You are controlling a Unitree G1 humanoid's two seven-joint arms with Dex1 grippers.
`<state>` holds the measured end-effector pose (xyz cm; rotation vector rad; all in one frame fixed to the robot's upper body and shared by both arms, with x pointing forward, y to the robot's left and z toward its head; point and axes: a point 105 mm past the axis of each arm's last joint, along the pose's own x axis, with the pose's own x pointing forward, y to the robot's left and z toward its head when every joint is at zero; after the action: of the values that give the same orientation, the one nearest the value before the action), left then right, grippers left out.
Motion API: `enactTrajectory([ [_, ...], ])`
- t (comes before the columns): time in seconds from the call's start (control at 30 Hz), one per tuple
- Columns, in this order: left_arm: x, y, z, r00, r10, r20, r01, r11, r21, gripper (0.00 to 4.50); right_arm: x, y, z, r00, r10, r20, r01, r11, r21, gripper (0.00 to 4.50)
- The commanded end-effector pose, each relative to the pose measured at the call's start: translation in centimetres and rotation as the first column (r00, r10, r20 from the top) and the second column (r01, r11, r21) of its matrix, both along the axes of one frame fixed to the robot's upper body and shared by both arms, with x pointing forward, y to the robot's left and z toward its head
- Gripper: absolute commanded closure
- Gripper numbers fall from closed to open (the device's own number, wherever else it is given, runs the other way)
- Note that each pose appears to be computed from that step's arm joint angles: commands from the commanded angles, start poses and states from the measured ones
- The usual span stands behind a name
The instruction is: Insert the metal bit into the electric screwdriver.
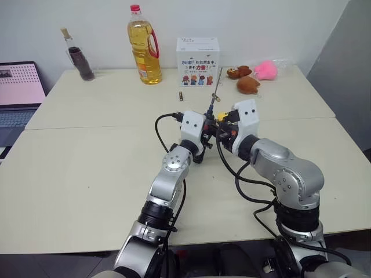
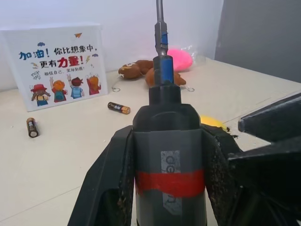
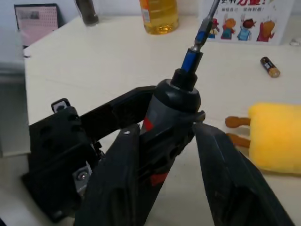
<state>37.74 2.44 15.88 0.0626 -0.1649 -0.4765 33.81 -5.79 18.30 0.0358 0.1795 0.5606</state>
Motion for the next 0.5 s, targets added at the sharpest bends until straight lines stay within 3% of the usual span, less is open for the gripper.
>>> enactTrajectory([
  [0.03, -0.1, 0.3, 3.0, 0.994, 0.019, 0.111, -0.017, 1.0, -0.017, 2.87, -0.4, -0.1, -3.7, 0.987, 0.02, -0.161, -0.028, 0.999, -0.043, 1.77],
  [0.27, -0.1, 0.7, 3.3, 0.993, 0.021, 0.118, -0.019, 1.0, -0.019, 2.87, 0.0, -2.0, -2.2, 0.994, -0.005, -0.109, 0.003, 1.0, -0.011, 0.14],
  [0.4, -0.3, 1.4, 4.0, 0.991, 0.01, 0.137, -0.003, 0.999, -0.048, 2.87, 0.3, -4.6, -0.5, 0.997, -0.042, -0.066, 0.045, 0.998, 0.052, 0.06],
  [0.5, -0.2, 2.8, 5.6, 0.985, -0.01, 0.175, 0.022, 0.997, -0.068, 2.87, 0.7, -6.9, 2.4, 0.997, -0.072, -0.001, 0.071, 0.974, 0.214, 0.06],
])
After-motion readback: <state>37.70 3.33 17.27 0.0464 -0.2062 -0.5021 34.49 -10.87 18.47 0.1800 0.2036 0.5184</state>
